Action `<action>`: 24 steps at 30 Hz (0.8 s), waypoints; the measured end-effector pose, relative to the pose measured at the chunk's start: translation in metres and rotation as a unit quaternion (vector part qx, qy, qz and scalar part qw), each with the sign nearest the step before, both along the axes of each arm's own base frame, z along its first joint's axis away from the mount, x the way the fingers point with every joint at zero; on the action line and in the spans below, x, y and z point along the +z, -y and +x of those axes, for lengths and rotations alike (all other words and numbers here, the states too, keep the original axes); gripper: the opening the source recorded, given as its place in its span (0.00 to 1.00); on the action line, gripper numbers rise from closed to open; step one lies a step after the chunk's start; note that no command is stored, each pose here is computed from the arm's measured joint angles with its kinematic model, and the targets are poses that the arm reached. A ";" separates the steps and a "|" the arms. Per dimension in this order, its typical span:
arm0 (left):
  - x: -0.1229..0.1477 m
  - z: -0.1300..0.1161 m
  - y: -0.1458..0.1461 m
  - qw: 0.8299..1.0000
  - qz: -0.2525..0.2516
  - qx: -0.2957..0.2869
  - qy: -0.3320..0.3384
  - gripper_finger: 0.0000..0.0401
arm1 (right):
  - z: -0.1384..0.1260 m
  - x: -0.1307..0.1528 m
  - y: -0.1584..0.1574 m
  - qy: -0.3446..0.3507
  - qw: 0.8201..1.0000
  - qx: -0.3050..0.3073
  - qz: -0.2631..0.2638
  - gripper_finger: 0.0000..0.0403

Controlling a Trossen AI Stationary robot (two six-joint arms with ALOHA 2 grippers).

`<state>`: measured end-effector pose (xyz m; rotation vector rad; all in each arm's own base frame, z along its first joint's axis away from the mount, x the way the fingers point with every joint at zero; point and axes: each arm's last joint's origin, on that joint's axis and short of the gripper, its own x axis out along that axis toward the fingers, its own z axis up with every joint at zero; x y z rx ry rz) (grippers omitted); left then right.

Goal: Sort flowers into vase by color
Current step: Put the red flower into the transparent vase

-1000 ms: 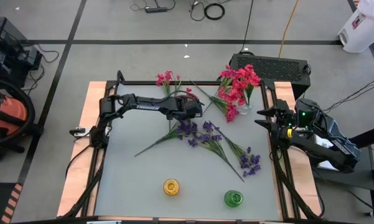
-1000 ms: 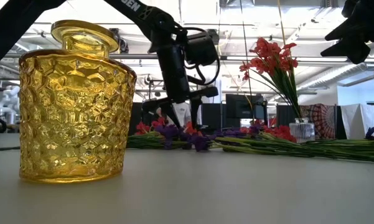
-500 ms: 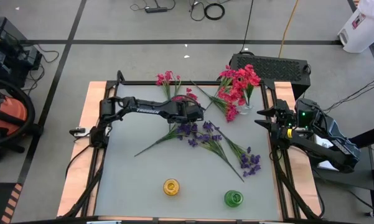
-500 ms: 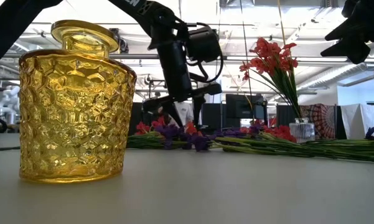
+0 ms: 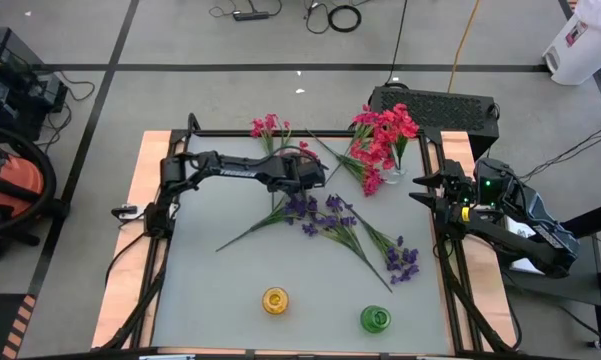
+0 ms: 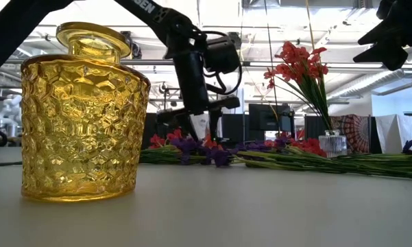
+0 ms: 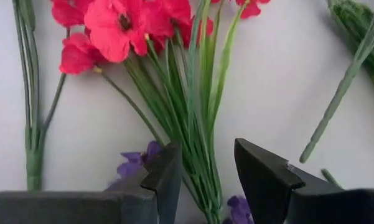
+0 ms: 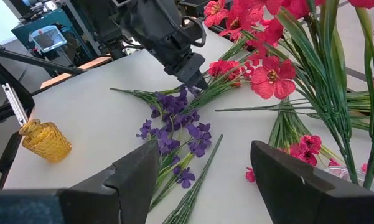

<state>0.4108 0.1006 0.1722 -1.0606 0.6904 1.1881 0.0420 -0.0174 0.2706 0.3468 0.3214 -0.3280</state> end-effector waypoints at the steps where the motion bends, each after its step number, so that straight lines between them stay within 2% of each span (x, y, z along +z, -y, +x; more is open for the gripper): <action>1: -0.003 0.001 0.000 1.000 -0.002 -0.001 -0.001 0.39 | 0.000 0.000 0.000 0.000 1.000 0.000 0.000 0.61; 18: -0.031 0.006 0.001 0.999 -0.025 -0.008 -0.026 0.39 | 0.000 0.000 0.000 0.000 1.000 -0.001 0.000 0.61; 24: -0.032 0.007 0.001 0.999 -0.025 -0.008 -0.025 0.39 | 0.000 0.000 0.000 -0.001 1.000 -0.001 0.000 0.61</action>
